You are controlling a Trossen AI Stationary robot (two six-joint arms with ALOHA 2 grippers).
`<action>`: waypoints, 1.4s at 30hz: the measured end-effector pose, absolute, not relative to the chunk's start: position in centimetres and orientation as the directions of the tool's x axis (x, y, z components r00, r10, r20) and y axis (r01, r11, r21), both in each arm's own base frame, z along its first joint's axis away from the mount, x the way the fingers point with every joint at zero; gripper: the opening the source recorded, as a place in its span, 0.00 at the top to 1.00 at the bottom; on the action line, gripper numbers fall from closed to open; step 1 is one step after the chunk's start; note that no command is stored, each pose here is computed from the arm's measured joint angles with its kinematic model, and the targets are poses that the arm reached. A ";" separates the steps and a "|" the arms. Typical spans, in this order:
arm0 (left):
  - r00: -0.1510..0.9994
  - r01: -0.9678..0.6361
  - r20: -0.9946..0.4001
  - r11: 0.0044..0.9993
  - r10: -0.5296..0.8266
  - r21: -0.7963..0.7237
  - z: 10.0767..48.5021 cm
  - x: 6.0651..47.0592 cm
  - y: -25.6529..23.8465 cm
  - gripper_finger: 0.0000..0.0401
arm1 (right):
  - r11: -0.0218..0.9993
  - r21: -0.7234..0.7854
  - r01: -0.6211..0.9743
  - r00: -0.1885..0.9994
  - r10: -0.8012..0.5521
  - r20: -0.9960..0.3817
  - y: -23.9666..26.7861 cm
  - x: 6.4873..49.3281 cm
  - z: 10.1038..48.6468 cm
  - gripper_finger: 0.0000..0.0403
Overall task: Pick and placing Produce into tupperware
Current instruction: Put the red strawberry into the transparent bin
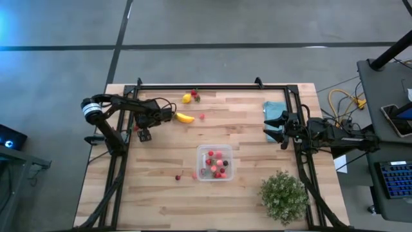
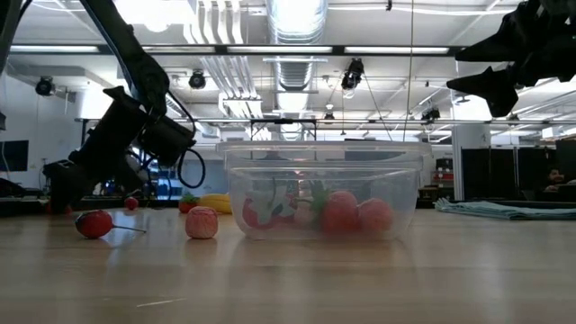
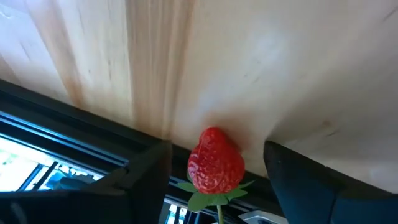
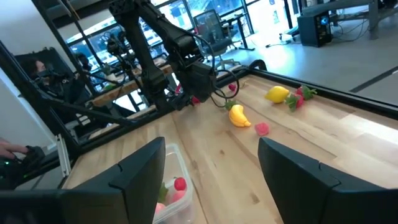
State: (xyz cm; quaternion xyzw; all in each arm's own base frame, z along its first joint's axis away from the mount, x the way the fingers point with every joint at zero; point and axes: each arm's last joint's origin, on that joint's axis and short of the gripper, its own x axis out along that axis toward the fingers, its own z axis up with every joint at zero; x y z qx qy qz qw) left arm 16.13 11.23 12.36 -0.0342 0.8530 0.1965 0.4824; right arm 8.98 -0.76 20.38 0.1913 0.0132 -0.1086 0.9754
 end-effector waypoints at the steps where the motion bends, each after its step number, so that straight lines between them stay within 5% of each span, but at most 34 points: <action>1: -0.532 -0.248 -0.837 0.921 0.129 0.300 12.3 16.1 11.2 0.42 | 0.903 0.370 0.217 0.976 -0.207 -0.067 -0.8 9.0 20.4 0.39; 11: -0.532 -0.300 -0.842 0.910 0.089 0.286 12.3 15.6 11.9 0.57 | 0.903 0.370 0.217 0.976 -0.207 -0.067 -0.8 9.0 20.4 0.38; 33: -0.545 -0.314 -0.836 0.911 0.058 0.267 12.4 15.1 12.2 0.59 | 0.903 0.370 0.217 0.976 -0.207 -0.067 -0.8 9.0 20.4 0.38; 42: -0.547 -0.311 -0.835 0.913 0.055 0.264 12.4 15.1 12.1 0.72 | 0.903 0.370 0.217 0.976 -0.207 -0.067 -0.8 9.0 20.4 0.37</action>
